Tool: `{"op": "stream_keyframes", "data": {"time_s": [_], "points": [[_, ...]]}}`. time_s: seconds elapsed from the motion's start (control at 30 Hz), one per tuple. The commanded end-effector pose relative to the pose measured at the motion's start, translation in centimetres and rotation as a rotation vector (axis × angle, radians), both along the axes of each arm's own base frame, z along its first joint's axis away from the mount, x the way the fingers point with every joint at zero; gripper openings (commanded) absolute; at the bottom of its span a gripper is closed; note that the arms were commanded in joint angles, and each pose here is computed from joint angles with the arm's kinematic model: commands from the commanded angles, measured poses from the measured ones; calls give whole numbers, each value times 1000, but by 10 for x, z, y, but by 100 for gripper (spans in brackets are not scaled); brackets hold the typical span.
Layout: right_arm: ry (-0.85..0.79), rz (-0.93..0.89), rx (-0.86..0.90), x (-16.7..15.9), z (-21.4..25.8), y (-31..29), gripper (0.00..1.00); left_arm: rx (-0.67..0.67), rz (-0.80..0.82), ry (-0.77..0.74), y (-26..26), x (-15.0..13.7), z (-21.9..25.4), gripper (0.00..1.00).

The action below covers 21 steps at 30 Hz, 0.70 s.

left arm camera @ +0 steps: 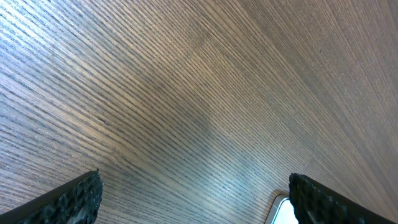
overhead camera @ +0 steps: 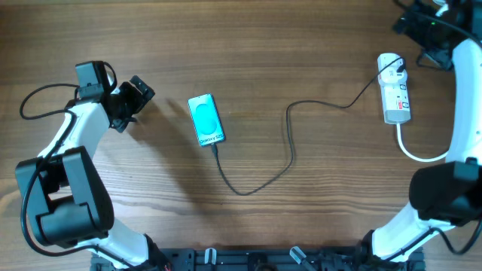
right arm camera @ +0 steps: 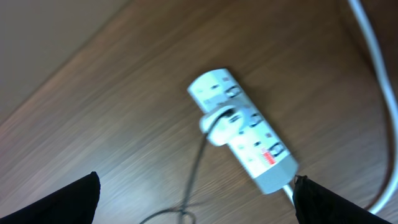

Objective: Plug charger to phone and switch on socket
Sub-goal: 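Move the right gripper to the power strip's switch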

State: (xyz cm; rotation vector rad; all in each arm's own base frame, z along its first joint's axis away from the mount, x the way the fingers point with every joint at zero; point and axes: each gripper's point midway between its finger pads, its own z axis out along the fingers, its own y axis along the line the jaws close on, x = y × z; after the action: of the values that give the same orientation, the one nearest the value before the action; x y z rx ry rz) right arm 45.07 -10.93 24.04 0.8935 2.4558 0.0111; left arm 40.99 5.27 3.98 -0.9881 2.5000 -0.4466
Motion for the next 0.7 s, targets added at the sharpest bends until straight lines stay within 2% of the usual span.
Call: {"op": "stream_keyframes", "data": {"time_s": [0.0, 0.13, 0.27, 0.67], "points": [[76, -110, -4, -11, -25, -45, 100, 16, 3, -33, 4, 6, 13, 100], [173, -242, 50, -38, -52, -79, 100, 16, 3, -33, 4, 6, 13, 100], [251, -295, 96, -56, -79, -88, 100, 16, 3, -33, 4, 6, 13, 100], [301, -348, 129, -69, -153, -88, 100, 16, 3, -33, 4, 6, 13, 100]]}}
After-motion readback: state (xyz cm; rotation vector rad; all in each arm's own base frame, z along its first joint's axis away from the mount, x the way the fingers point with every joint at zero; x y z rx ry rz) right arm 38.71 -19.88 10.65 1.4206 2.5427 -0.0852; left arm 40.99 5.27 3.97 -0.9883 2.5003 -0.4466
